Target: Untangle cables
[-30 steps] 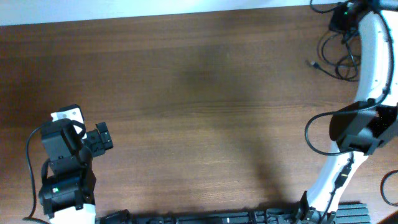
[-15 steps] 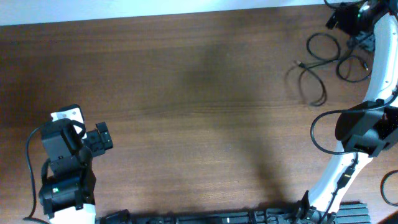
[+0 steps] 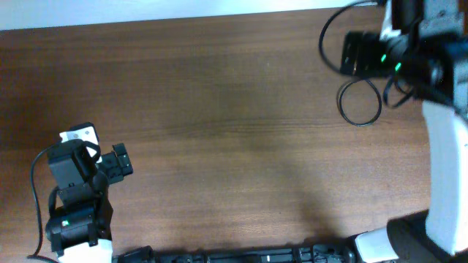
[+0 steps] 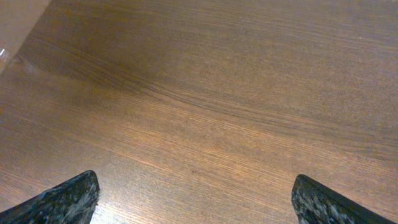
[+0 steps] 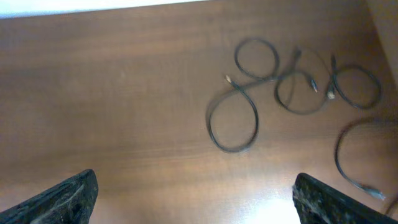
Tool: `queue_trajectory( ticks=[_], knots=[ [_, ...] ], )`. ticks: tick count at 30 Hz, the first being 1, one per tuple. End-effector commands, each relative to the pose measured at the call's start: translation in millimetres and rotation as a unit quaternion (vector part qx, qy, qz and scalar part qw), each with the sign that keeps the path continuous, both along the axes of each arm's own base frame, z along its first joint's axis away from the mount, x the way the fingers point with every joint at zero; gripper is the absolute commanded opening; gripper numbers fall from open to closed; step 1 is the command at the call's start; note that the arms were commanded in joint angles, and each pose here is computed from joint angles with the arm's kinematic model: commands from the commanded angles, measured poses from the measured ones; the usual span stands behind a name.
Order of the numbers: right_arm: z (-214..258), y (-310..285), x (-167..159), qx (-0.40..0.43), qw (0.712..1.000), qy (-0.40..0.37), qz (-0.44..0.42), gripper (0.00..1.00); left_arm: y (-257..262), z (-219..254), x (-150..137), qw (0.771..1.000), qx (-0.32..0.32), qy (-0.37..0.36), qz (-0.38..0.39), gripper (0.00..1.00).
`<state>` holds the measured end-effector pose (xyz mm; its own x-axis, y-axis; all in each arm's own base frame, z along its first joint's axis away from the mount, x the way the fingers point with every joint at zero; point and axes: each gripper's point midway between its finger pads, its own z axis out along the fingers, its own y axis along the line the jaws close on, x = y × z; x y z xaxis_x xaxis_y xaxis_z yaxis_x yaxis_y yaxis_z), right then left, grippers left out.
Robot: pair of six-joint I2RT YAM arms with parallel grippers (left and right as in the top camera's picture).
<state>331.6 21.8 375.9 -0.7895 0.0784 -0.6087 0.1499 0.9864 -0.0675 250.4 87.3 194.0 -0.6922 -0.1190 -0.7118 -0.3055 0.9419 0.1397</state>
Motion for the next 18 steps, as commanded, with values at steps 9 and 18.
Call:
queue_trajectory(
  ticks=[9,18],
  knots=[
    [-125.0,61.3,-81.5,0.035,0.993,0.017,0.112,0.99,-0.6,0.5,0.1,1.0,-0.005,-0.005,0.002,0.99],
    [-131.2,81.7,-61.7,0.035,0.981,0.018,0.188,0.99,-0.6,0.5,0.1,1.0,-0.005,-0.005,0.002,0.99]
  ],
)
